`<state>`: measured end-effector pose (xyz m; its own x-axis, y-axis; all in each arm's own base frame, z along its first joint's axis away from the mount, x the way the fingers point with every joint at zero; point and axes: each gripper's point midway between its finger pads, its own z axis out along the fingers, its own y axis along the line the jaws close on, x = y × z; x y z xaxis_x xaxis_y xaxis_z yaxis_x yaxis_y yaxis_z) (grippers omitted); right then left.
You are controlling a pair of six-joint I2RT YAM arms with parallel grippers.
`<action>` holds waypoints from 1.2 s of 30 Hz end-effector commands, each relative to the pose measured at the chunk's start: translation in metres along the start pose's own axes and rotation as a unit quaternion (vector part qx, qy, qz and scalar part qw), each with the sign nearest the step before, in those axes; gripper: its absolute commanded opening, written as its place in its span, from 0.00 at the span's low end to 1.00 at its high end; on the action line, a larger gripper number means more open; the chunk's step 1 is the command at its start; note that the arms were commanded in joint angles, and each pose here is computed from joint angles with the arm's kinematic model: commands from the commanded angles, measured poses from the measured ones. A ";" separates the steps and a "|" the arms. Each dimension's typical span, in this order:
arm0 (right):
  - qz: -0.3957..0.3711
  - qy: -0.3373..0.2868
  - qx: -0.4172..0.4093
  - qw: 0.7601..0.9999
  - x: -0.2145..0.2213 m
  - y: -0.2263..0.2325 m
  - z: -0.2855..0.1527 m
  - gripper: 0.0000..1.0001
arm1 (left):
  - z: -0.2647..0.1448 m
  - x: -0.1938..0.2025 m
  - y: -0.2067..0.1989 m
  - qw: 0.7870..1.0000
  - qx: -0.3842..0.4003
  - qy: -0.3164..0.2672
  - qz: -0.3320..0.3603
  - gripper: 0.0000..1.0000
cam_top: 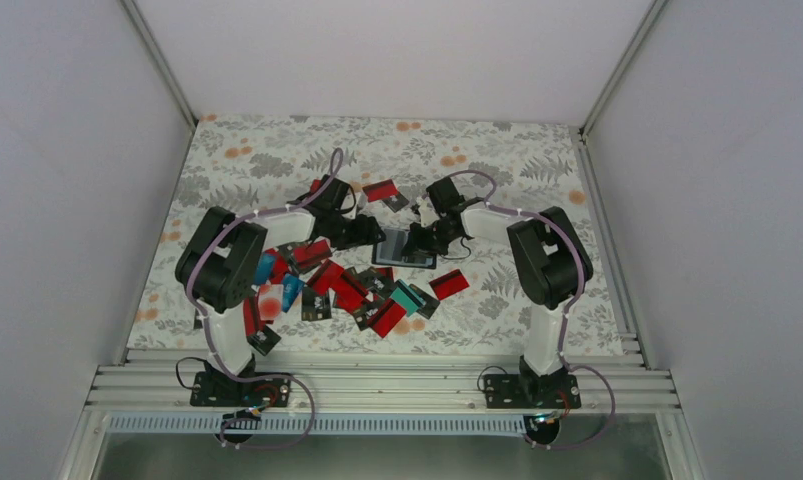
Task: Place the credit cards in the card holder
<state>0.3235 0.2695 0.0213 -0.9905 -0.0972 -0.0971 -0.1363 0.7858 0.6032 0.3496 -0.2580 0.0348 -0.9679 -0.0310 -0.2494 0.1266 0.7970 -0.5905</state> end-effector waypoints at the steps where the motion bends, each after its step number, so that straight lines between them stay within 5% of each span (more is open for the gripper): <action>1: 0.016 -0.001 0.066 0.998 0.008 -0.032 0.010 0.04 | 0.022 0.009 -0.002 0.998 0.040 0.039 0.012 0.71; 8: 0.023 0.004 0.074 0.997 0.012 -0.040 0.016 0.04 | 0.032 0.015 -0.019 0.992 0.116 0.056 0.004 0.71; 21: 0.027 0.012 0.005 1.000 0.016 -0.019 0.021 0.04 | -0.011 -0.001 -0.081 0.974 0.225 0.025 0.030 0.71; 36: 0.019 0.016 -0.115 0.993 0.000 0.029 0.020 0.04 | -0.017 -0.008 -0.100 0.970 0.235 0.023 0.049 0.70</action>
<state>0.3213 0.2895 0.0197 -0.9955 -0.0734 -0.0603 -0.0942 0.6833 0.7240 0.3414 -0.3200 0.1102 -0.9521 0.0405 -0.3032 0.2882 0.4509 -0.8447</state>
